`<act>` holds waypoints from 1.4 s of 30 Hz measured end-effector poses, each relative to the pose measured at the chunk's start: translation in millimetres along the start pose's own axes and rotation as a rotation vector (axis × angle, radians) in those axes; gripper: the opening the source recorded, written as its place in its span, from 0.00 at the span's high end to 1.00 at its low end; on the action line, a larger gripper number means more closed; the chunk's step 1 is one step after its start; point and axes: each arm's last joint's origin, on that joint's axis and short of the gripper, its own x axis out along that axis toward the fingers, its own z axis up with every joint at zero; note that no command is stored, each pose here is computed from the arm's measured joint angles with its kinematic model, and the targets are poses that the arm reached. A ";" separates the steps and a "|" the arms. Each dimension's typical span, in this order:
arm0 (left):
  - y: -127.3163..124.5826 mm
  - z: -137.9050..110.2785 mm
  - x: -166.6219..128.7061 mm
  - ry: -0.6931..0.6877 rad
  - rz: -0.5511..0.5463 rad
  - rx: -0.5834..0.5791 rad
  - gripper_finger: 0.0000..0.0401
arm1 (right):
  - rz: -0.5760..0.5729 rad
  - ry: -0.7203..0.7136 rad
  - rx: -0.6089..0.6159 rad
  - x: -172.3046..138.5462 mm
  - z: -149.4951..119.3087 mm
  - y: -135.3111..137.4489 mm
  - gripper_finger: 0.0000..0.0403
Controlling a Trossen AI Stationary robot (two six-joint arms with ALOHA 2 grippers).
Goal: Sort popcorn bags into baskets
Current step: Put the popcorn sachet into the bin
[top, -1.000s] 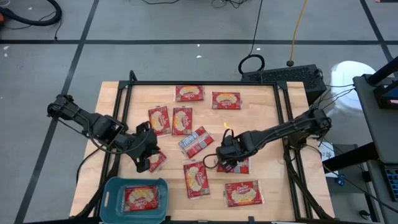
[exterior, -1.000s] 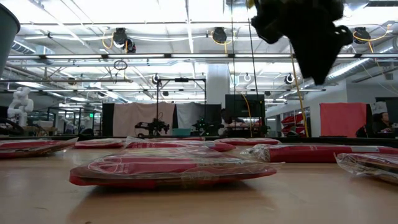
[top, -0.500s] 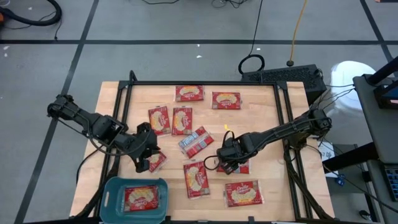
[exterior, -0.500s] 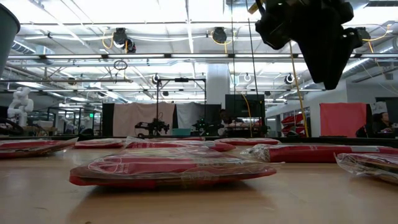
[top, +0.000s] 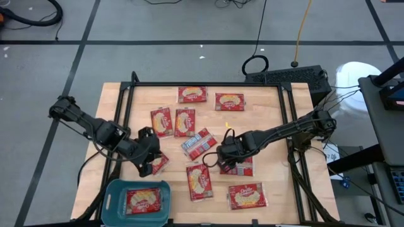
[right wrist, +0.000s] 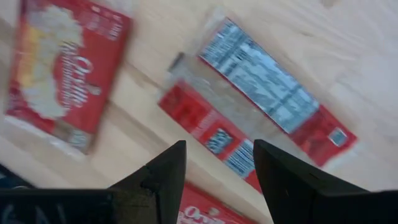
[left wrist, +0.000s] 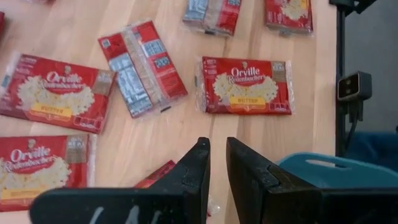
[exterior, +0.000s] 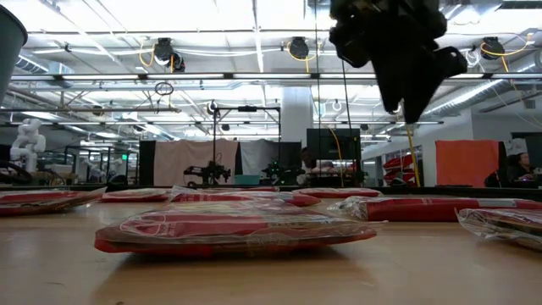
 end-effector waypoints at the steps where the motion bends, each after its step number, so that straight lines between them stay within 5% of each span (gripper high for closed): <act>1: -0.7 -2.1 1.4 0.007 0.001 0.003 0.86 | 0.023 0.005 -0.005 0.0 0.5 1.8 0.55; 26: 7.1 -1.9 8.5 -0.004 0.067 -0.036 0.86 | 0.064 0.160 0.065 1.5 4.8 -3.5 0.55; 34: 3.6 -4.1 8.2 0.027 0.023 -0.123 0.86 | 0.049 0.190 -0.068 23.5 5.5 -18.5 0.54; 42: -1.3 -6.4 9.9 0.037 0.020 -0.177 0.86 | -0.020 0.138 -0.245 37.6 5.6 -31.9 0.37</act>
